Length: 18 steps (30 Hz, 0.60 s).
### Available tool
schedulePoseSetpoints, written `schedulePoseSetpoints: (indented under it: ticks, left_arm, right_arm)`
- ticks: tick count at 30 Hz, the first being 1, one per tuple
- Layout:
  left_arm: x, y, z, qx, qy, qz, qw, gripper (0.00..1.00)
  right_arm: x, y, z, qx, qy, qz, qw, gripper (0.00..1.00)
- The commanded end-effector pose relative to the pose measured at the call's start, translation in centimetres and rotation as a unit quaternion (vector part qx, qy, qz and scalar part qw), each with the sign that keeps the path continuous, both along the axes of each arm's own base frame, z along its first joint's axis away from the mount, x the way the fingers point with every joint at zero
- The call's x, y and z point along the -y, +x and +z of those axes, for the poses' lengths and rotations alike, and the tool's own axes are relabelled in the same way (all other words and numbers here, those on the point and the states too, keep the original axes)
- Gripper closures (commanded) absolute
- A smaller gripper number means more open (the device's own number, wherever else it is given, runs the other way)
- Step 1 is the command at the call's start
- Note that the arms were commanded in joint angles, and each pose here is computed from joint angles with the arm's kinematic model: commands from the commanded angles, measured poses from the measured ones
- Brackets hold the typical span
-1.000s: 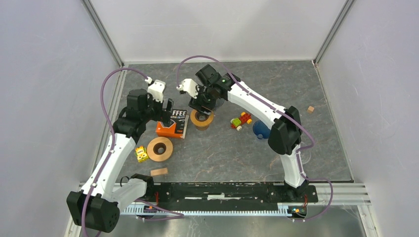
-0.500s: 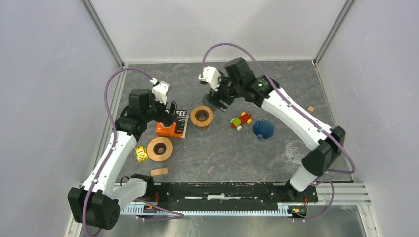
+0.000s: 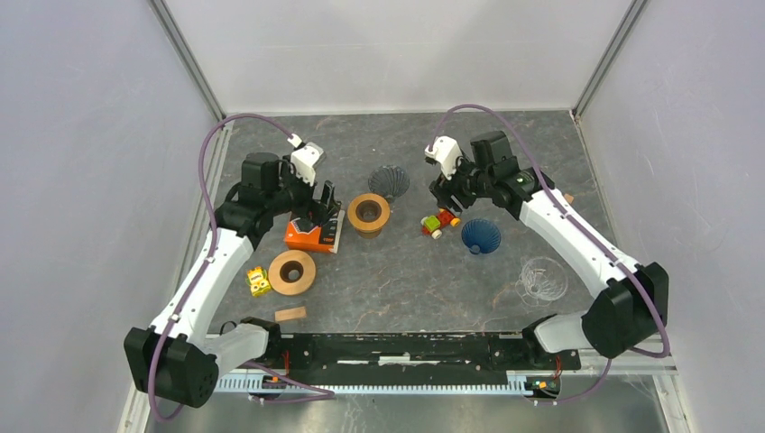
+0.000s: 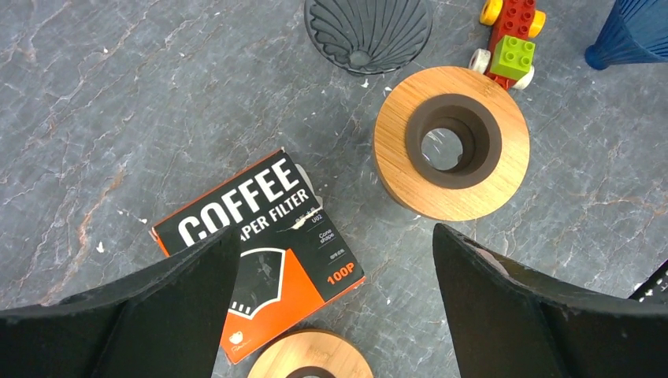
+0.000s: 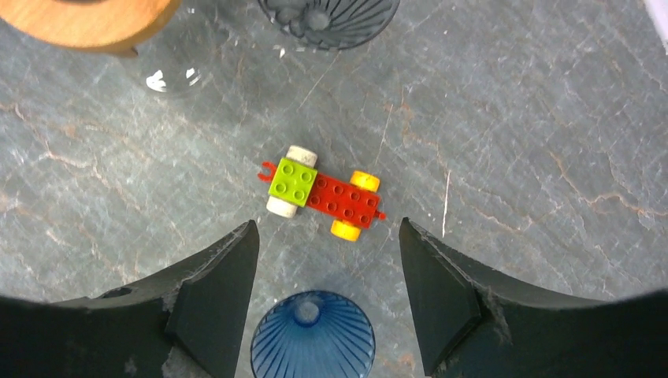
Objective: Place the coffee filter in the dripper
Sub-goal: Pick up the coffee dripper from the center of the board.
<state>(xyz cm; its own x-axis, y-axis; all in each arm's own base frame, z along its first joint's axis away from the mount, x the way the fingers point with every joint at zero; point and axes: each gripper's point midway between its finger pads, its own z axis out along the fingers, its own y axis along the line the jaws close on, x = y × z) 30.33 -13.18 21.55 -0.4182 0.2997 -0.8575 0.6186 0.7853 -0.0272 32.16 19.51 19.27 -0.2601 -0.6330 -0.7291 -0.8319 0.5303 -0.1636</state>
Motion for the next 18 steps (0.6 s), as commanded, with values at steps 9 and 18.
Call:
schedulePoseSetpoints:
  ticks: [9, 18]
  left_arm:
    - [0.5, 0.2, 1.8, 0.040, -0.021, -0.002, 0.999, 0.03]
    - [0.1, -0.1, 1.9, 0.048, -0.014, 0.000, 0.999, 0.02]
  right_arm:
    - [-6.2, 8.3, 0.0, -0.042, 0.104, -0.057, 0.992, 0.42]
    - [-1.9, 5.8, -1.1, -0.009, 0.028, -0.053, 0.998, 0.37]
